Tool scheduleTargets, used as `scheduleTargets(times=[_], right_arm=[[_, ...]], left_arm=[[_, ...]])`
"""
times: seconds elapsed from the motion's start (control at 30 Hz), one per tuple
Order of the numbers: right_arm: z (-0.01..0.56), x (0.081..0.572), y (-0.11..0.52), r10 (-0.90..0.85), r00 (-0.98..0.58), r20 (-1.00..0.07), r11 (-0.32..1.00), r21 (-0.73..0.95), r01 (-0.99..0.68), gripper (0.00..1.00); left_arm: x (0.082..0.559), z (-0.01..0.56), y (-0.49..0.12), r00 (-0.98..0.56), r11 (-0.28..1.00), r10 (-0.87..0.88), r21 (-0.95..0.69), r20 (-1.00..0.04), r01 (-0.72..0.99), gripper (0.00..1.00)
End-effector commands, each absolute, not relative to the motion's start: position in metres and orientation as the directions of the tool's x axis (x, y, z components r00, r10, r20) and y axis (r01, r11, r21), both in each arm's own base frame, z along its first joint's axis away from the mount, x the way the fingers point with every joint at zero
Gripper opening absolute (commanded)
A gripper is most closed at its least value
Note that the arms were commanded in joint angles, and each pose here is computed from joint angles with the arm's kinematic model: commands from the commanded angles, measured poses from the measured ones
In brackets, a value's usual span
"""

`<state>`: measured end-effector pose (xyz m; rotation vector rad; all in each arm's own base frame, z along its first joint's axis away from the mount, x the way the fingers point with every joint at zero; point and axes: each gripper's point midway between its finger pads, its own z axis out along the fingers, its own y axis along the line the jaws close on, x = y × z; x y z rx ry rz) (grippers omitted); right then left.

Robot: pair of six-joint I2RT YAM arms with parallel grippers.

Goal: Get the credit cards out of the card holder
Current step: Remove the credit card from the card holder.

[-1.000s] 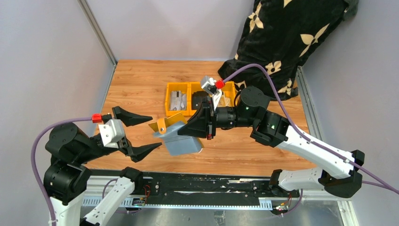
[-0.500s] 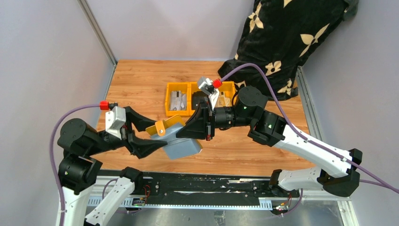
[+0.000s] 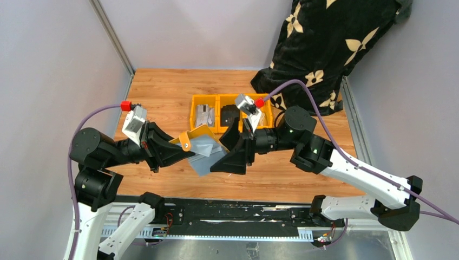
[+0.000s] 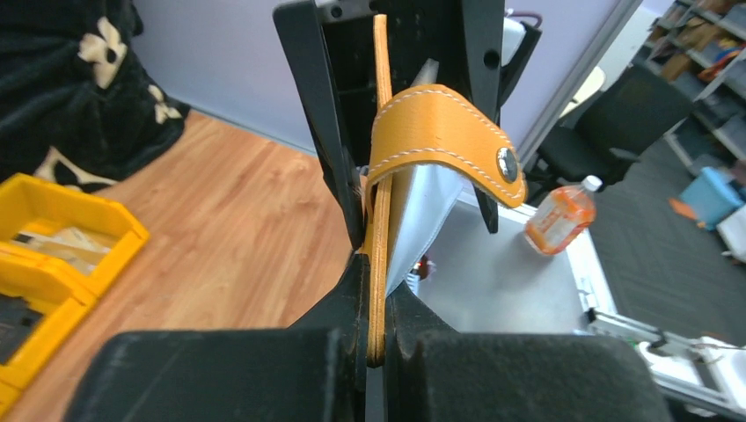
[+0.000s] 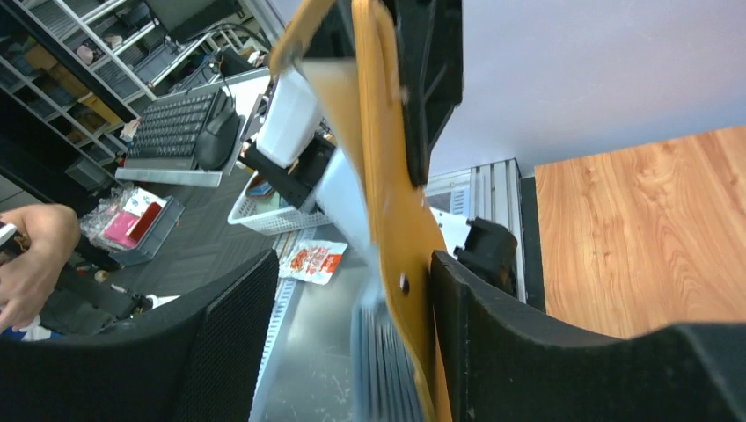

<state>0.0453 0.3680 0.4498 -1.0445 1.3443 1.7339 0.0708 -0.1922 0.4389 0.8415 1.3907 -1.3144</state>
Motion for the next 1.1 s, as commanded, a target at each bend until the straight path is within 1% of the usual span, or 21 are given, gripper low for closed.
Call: scheduleTargets(times=[0.0, 0.17, 0.23, 0.33, 0.63, 0.7, 0.8, 0.93, 1.07], right_arm=[[0.442, 0.023, 0.344, 0.07, -0.381, -0.922, -0.292, 0.346, -0.892, 0.68], [0.429, 0.016, 0.326, 0.096, -0.35, -0.932, -0.295, 0.309, -0.904, 0.68], [0.425, 0.021, 0.323, 0.11, -0.328, -0.938, -0.257, 0.292, -0.921, 0.66], [0.421, 0.025, 0.322, 0.118, -0.308, -0.944, -0.226, 0.277, -0.934, 0.61], [0.413, 0.033, 0.327, 0.111, -0.269, -0.957, -0.189, 0.245, -0.951, 0.43], [0.414, 0.033, 0.327, 0.116, -0.261, -0.958, -0.191, 0.237, -0.953, 0.41], [0.415, 0.031, 0.326, 0.121, -0.242, -0.963, -0.207, 0.214, -0.955, 0.41], [0.412, 0.029, 0.325, 0.107, -0.219, -0.97, -0.212, 0.193, -0.958, 0.47], [0.408, 0.034, 0.325, 0.105, -0.202, -0.974, -0.184, 0.18, -0.966, 0.48]], left_arm=[[0.067, 0.456, -0.197, -0.365, 0.1, -0.171, -0.384, -0.915, 0.918, 0.0], [0.064, 0.458, -0.198, -0.431, 0.077, -0.164, -0.447, -0.887, 0.891, 0.0], [0.063, 0.459, -0.198, -0.443, 0.071, -0.159, -0.458, -0.882, 0.886, 0.0], [0.063, 0.461, -0.199, -0.456, 0.064, -0.157, -0.47, -0.876, 0.88, 0.0], [0.061, 0.464, -0.199, -0.48, 0.043, -0.152, -0.491, -0.864, 0.87, 0.0], [0.06, 0.465, -0.199, -0.479, 0.04, -0.152, -0.49, -0.865, 0.871, 0.0], [0.06, 0.468, -0.2, -0.482, 0.034, -0.15, -0.491, -0.863, 0.87, 0.0], [0.06, 0.471, -0.2, -0.478, 0.032, -0.151, -0.488, -0.865, 0.872, 0.0], [0.062, 0.471, -0.2, -0.483, 0.034, -0.151, -0.493, -0.863, 0.87, 0.0]])
